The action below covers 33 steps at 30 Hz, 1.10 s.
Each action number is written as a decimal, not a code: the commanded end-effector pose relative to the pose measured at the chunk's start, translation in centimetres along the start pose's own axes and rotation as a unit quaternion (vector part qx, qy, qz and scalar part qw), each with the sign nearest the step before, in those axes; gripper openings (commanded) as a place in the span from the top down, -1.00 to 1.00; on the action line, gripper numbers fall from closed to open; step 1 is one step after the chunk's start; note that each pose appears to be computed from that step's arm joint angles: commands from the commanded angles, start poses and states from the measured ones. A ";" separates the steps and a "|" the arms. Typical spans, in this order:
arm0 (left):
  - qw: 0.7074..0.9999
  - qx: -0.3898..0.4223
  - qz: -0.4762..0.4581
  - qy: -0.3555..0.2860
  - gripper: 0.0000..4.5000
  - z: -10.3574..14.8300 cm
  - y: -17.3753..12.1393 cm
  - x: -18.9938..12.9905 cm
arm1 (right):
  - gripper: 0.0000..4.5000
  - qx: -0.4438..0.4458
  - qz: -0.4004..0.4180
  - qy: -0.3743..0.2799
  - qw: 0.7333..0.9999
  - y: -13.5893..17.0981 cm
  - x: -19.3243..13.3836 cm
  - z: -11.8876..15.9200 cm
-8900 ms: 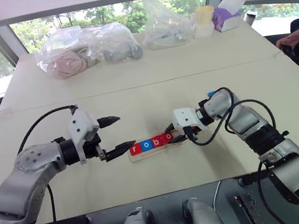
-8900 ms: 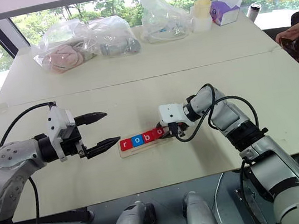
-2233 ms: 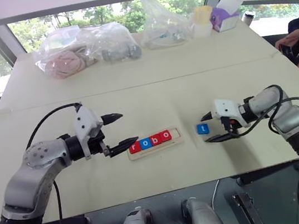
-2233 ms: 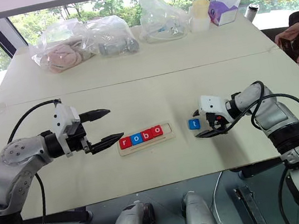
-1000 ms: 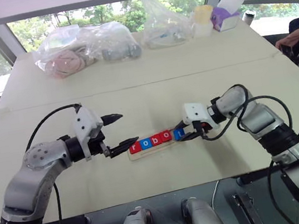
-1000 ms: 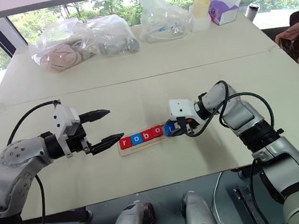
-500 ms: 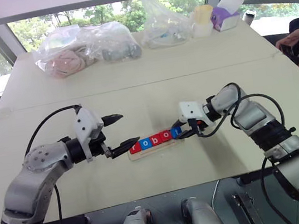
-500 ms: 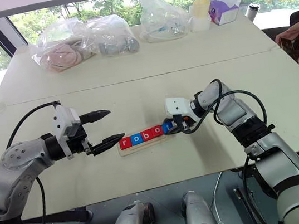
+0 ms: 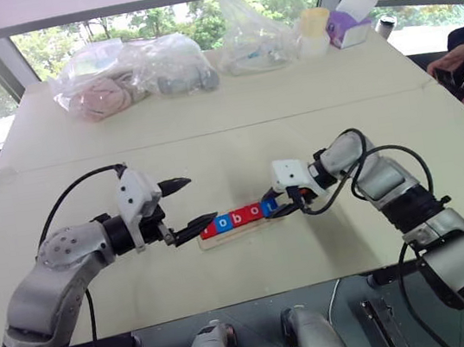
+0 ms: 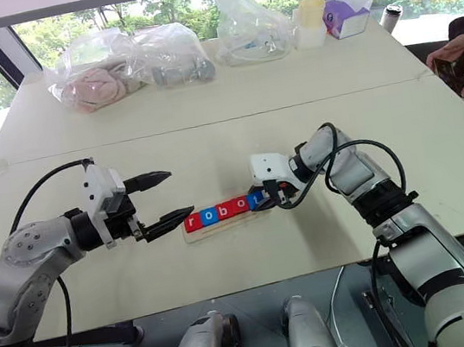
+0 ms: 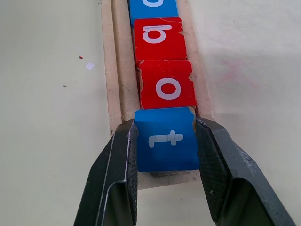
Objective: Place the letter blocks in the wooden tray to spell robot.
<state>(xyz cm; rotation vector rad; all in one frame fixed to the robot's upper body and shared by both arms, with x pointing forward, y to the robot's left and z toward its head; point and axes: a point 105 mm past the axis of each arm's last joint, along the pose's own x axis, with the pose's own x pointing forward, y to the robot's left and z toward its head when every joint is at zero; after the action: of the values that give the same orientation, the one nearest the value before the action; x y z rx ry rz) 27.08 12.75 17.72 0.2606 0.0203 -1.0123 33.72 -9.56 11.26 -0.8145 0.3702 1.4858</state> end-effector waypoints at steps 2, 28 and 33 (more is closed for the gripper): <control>1.000 0.018 0.003 -0.015 -1.00 1.0 -0.2 -0.3 | 0.49 -0.024 -0.003 -0.005 1.000 -0.4 0.0 1.0; 1.000 0.023 -0.006 -0.015 -1.00 1.2 -0.2 -0.1 | -0.99 0.000 -0.064 -0.067 0.996 -2.1 -2.0 3.3; 1.000 0.023 -0.007 -0.016 -1.00 1.2 -0.2 0.0 | -0.99 0.001 -0.116 -0.072 0.991 -3.4 -3.7 3.4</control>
<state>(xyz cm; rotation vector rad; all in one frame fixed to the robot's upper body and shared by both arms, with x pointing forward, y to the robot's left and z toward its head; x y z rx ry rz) 26.95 12.60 17.87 0.2620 0.0149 -1.0216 35.28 -9.48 14.60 -0.7037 0.2443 1.3575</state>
